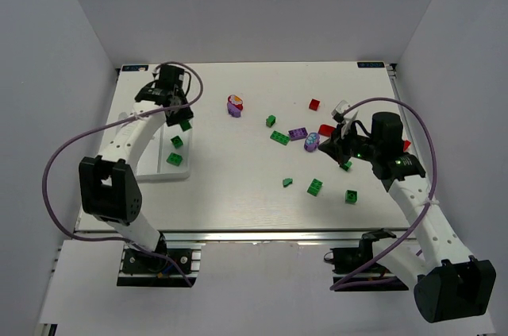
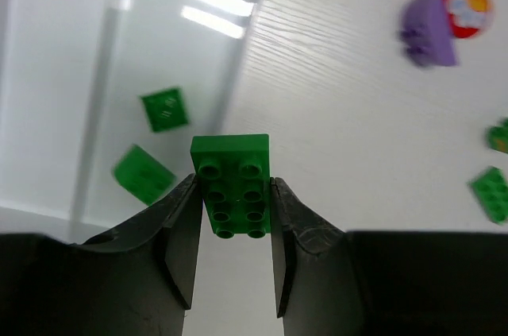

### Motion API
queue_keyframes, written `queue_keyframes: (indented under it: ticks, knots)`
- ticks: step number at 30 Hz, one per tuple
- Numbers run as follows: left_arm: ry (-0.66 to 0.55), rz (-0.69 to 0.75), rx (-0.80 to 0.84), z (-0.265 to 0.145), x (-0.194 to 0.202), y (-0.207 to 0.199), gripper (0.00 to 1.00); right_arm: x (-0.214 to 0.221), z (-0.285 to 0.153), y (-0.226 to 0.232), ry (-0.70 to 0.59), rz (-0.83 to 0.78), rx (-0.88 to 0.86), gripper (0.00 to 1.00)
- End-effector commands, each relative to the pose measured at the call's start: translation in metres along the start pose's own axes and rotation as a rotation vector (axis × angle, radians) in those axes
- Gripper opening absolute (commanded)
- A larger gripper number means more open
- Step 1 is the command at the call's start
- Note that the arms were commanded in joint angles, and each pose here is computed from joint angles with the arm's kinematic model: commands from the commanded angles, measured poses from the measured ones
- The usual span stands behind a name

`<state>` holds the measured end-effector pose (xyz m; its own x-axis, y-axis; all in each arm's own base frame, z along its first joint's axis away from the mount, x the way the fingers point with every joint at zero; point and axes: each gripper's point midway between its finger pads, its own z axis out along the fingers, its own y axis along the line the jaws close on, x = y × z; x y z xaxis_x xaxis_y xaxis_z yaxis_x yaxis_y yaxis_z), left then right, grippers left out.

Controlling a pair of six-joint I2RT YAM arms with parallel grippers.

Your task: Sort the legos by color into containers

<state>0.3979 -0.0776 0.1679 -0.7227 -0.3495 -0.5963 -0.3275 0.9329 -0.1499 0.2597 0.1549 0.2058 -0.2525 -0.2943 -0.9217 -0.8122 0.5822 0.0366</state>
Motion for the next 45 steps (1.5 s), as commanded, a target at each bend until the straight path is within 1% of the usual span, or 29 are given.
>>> queue_keyframes:
  ticks: [1, 4, 8, 9, 10, 12, 15, 17, 18, 19, 22, 23, 25, 26, 29, 30, 31, 34, 36, 37, 39, 42, 43, 45]
  knots:
    - [0.002, 0.172, -0.095, 0.027, -0.009, 0.048, 0.00, -0.015, -0.005, -0.005, -0.012, -0.032, 0.021, 0.06]
    - [0.013, 0.213, -0.183, 0.040, -0.010, 0.068, 0.00, -0.010, -0.005, -0.005, 0.002, -0.034, 0.020, 0.10]
    - [0.037, 0.239, -0.221, 0.057, -0.002, 0.080, 0.00, -0.004, -0.004, -0.007, 0.020, -0.028, 0.029, 0.16]
    - [0.053, 0.240, -0.227, 0.063, 0.003, 0.083, 0.01, -0.002, -0.003, -0.008, 0.027, -0.026, 0.031, 0.17]
    - [0.055, 0.243, -0.230, 0.065, 0.003, 0.083, 0.05, -0.001, -0.003, -0.009, 0.028, -0.026, 0.034, 0.19]
    - [0.066, 0.245, -0.242, 0.071, 0.006, 0.085, 0.17, 0.000, -0.001, -0.011, 0.034, -0.024, 0.037, 0.21]
    - [0.051, 0.226, -0.265, 0.074, 0.004, 0.088, 0.46, 0.001, 0.000, -0.013, 0.038, -0.026, 0.042, 0.25]
    - [0.047, 0.214, -0.267, 0.074, 0.004, 0.088, 0.54, 0.003, 0.000, -0.014, 0.042, -0.029, 0.045, 0.29]
    - [0.044, 0.210, -0.274, 0.074, 0.003, 0.090, 0.62, 0.003, 0.001, -0.014, 0.045, -0.029, 0.044, 0.30]
    - [0.037, 0.198, -0.275, 0.072, 0.002, 0.089, 0.67, 0.004, 0.000, -0.015, 0.046, -0.032, 0.047, 0.32]
    - [0.013, 0.171, -0.273, 0.064, -0.003, 0.089, 0.84, 0.007, 0.001, -0.015, 0.057, -0.039, 0.048, 0.51]
    - [0.005, 0.163, -0.263, 0.061, -0.005, 0.087, 0.84, 0.008, 0.001, -0.015, 0.060, -0.048, 0.045, 0.61]
    - [-0.015, 0.134, -0.235, 0.052, -0.011, 0.081, 0.86, 0.013, 0.000, -0.011, 0.081, -0.066, 0.020, 0.68]
    - [-0.051, 0.114, -0.205, 0.039, -0.021, 0.075, 0.87, 0.016, -0.001, -0.010, 0.089, -0.100, 0.008, 0.72]
    - [-0.094, 0.068, -0.093, 0.016, -0.030, 0.057, 0.90, 0.032, -0.004, -0.002, 0.146, -0.122, -0.040, 0.76]
    - [-0.128, 0.050, -0.054, 0.000, -0.035, 0.054, 0.90, 0.037, -0.004, -0.002, 0.165, -0.159, -0.054, 0.77]
    - [-0.148, 0.026, 0.004, -0.008, -0.037, 0.044, 0.98, 0.047, -0.007, 0.003, 0.199, -0.155, -0.074, 0.77]
    - [-0.206, -0.045, 0.065, -0.036, -0.038, 0.041, 0.98, 0.066, -0.009, 0.001, 0.270, -0.171, -0.077, 0.78]
    - [-0.223, -0.066, 0.123, -0.049, -0.034, 0.036, 0.98, 0.082, -0.008, -0.002, 0.325, -0.136, -0.059, 0.79]
    - [-0.252, -0.076, 0.164, -0.060, -0.034, 0.033, 0.98, 0.087, -0.007, -0.004, 0.346, -0.087, -0.032, 0.80]
    - [-0.247, -0.069, 0.262, -0.073, -0.029, 0.020, 0.98, 0.097, -0.007, -0.013, 0.398, -0.050, 0.021, 0.81]
    - [-0.261, -0.094, 0.307, -0.088, -0.023, 0.018, 0.98, 0.106, -0.001, -0.010, 0.466, 0.088, 0.056, 0.80]
    - [-0.256, -0.102, 0.345, -0.096, -0.019, 0.015, 0.98, 0.108, 0.001, -0.006, 0.480, 0.181, 0.066, 0.80]
    - [-0.261, -0.116, 0.362, -0.102, -0.016, 0.014, 0.98, 0.114, 0.006, 0.004, 0.521, 0.296, 0.041, 0.77]
